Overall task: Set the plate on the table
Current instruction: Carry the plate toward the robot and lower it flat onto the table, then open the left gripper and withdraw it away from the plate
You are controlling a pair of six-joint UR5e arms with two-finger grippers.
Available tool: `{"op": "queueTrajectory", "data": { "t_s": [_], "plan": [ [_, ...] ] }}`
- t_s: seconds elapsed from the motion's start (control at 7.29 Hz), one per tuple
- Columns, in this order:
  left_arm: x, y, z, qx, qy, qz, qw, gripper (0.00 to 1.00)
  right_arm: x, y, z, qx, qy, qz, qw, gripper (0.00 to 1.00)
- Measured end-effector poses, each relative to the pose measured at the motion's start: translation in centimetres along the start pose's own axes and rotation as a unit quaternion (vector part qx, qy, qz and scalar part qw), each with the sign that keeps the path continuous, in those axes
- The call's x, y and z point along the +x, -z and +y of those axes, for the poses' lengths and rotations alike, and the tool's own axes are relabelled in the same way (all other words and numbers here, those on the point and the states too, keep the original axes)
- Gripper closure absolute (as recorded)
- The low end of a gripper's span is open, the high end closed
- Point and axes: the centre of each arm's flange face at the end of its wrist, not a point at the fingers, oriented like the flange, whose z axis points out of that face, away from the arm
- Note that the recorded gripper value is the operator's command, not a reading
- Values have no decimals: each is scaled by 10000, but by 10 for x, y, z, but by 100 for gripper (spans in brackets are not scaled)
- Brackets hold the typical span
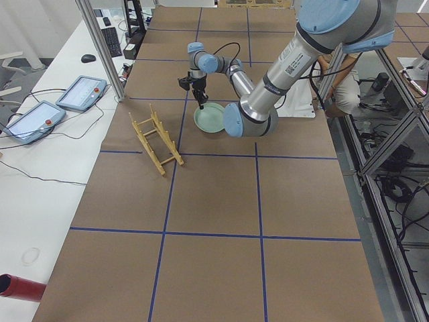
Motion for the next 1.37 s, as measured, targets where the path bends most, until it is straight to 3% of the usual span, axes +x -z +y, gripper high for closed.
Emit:
{"op": "queueTrajectory", "data": {
  "t_s": [0.27, 0.55, 0.69, 0.96, 1.1, 1.37],
  "plan": [
    [2, -7, 12, 113, -247, -54, 9996, 0, 0, 0, 0, 0, 0, 0, 10000, 0],
    [-3, 28, -2, 285, -727, 205, 9967, 0, 0, 0, 0, 0, 0, 0, 10000, 0],
    [-16, 56, -30, 391, -892, 393, 9945, 0, 0, 0, 0, 0, 0, 0, 10000, 0],
    [-96, 96, -129, 685, -1427, 972, 9826, 0, 0, 0, 0, 0, 0, 0, 10000, 0],
    [-152, 106, -188, 678, -1808, 1225, 9735, 0, 0, 0, 0, 0, 0, 0, 10000, 0],
    [-267, 112, -298, 655, -2577, 1378, 9541, 0, 0, 0, 0, 1, 1, 0, 10000, 0]
  ]
}}
